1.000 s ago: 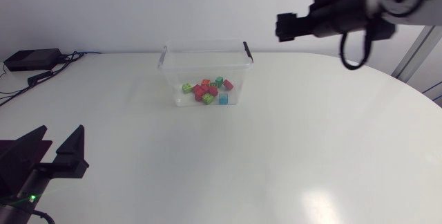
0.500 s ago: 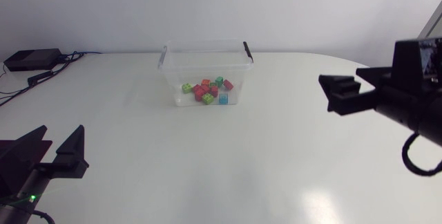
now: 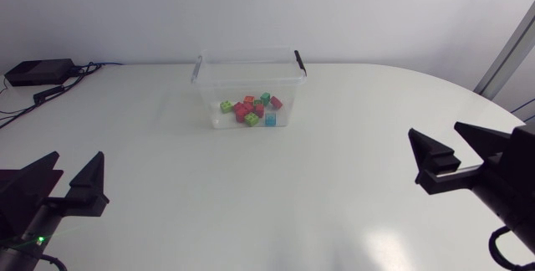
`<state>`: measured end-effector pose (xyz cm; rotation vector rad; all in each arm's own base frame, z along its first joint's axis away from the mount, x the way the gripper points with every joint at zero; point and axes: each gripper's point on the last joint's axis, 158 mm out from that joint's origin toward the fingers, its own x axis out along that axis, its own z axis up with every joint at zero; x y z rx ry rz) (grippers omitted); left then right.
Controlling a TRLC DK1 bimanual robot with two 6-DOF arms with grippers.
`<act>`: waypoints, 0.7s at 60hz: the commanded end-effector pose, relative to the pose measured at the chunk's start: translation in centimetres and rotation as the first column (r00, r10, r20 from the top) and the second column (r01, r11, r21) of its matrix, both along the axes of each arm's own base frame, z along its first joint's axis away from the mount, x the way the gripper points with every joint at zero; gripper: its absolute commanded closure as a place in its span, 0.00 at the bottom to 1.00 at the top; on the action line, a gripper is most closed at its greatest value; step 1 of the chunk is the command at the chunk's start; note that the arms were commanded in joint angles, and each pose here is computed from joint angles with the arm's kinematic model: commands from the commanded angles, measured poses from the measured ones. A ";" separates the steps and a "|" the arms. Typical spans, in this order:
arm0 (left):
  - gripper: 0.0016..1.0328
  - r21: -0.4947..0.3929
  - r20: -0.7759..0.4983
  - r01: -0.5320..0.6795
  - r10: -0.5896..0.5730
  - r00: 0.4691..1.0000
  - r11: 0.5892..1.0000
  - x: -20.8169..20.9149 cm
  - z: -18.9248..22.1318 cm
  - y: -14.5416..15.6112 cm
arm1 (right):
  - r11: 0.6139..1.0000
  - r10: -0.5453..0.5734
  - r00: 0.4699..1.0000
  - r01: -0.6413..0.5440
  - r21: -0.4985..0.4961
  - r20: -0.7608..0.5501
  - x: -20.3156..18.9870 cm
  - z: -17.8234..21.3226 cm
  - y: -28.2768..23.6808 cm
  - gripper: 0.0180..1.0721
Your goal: Place the duplo bricks in the container
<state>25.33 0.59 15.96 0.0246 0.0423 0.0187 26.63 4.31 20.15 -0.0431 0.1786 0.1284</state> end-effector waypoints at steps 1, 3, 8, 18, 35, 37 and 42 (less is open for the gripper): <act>0.04 -0.007 -0.013 0.013 -0.013 1.000 1.000 0.0 -0.8 -0.3 | 1.000 -0.017 1.000 0.017 -0.003 0.014 -0.2 -1.0 -0.7 0.04; 0.04 -0.008 -0.014 0.014 -0.014 1.000 1.000 0.0 -0.8 -0.3 | 1.000 -0.025 0.999 0.025 0.000 0.020 -0.3 -1.3 -0.9 0.04; 0.04 -0.011 -0.014 0.017 -0.017 1.000 1.000 0.1 -0.8 -0.4 | 0.999 -0.044 0.998 0.043 0.009 0.036 -0.5 -1.9 -1.5 0.04; 0.04 -0.017 -0.016 0.024 -0.024 1.000 1.000 0.1 -0.9 -0.6 | 0.997 -0.080 0.995 0.078 0.024 0.066 -0.8 -3.1 -2.7 0.04; 0.04 -0.026 -0.018 0.035 -0.035 0.999 0.999 0.1 -0.9 -0.9 | 0.990 -0.141 0.983 0.136 0.046 0.119 -1.2 -5.2 -4.5 0.04; 0.04 -0.026 -0.018 0.035 -0.035 0.999 0.999 0.1 -0.9 -0.9 | 0.990 -0.141 0.983 0.136 0.046 0.119 -1.2 -5.2 -4.5 0.04; 0.04 -0.026 -0.018 0.035 -0.035 0.999 0.999 0.1 -0.9 -0.9 | 0.990 -0.141 0.983 0.136 0.046 0.119 -1.2 -5.2 -4.5 0.04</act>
